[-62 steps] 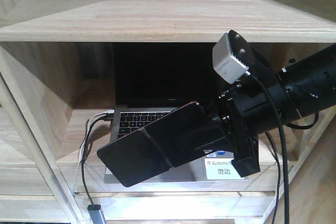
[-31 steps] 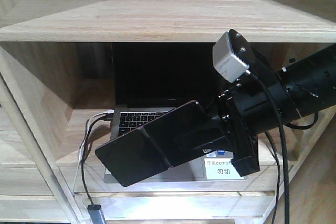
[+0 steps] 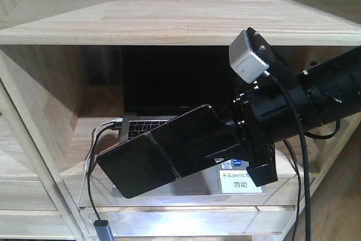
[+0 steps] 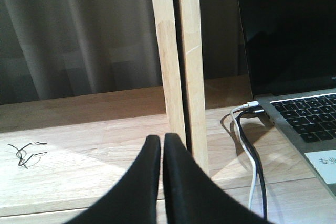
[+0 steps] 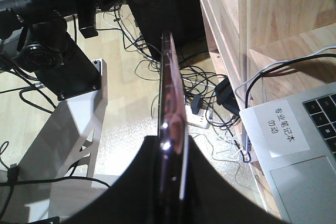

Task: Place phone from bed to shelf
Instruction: 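Raise the right gripper with the phone up to the upper shelf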

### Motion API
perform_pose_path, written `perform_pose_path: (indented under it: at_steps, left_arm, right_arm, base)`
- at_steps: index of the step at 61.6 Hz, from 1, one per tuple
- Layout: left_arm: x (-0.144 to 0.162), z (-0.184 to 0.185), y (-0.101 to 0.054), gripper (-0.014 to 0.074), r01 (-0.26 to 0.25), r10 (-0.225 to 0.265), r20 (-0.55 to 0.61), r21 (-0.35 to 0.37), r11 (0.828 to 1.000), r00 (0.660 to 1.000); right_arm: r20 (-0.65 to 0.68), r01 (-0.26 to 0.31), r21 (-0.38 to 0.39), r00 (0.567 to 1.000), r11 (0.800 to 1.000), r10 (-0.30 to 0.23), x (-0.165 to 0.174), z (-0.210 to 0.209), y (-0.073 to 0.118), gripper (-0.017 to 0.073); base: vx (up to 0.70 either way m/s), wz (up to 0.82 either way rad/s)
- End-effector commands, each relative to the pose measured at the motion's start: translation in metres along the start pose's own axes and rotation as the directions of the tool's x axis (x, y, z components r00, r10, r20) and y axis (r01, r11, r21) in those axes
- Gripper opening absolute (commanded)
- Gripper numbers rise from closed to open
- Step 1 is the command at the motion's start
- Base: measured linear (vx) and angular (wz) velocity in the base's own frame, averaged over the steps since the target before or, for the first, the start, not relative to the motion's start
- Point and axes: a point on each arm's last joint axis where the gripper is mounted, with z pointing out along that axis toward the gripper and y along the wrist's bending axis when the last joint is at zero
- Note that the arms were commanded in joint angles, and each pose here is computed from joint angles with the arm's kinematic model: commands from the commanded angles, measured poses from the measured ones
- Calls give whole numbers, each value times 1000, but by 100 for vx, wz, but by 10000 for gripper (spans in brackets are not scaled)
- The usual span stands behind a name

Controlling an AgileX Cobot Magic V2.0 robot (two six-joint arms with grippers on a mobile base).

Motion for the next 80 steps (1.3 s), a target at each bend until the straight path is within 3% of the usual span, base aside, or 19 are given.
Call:
perform_pose_path:
  at_steps: [1,9,18,34,43,56,64,71,80]
  left_arm:
    - [-14,-2,2,1,15,-14,98,-13,1000,995]
    - [-14,-2,2,1,15,-14,98,-13,1000,995]
    - [-14,-2,2,1,15,-14,98,-13,1000,995]
    - [-14,-2,2,1,15,-14,98,-13,1000,995]
    - [-14,-2,2,1,15,-14,98,-13,1000,995]
    - [-14,-2,2,1,15,-14,98,-13,1000,995]
    - [-14,-2,2,1,15,-14,98,-13,1000,995]
    - [-14,-2,2,1,15,-14,98,-13,1000,995]
    - [-14,-2,2,1,15,-14,98,-13,1000,995]
  right_arm:
    - [91,21,-70,996,997,-14,-15,-11,18,-3]
    - [158,5,-101,987,995,11,-22,-12,21,-3]
    - [229,36,-106,973,994,-11,-37,-20,25,-3]
    - [334,177,-13,929,984,-163,-82,-51,42,-3]
    - [414,192,99,884,976,-216,-110,-73,50,-3]
    - [545,113,306,793,945,-271,-139,-99,49,-3]
    - [609,10,407,742,913,-280,-146,-107,35,-3]
    - [642,-56,435,719,899,-266,-148,-106,21,-3]
    - [674,-85,404,701,911,-233,-152,-88,-2,-3]
  base:
    - [0,0]
    - [0,0]
    - [0,0]
    - [0,0]
    - [0,0]
    - [0,0]
    - [0,0]
    - [0,0]
    - [0,0]
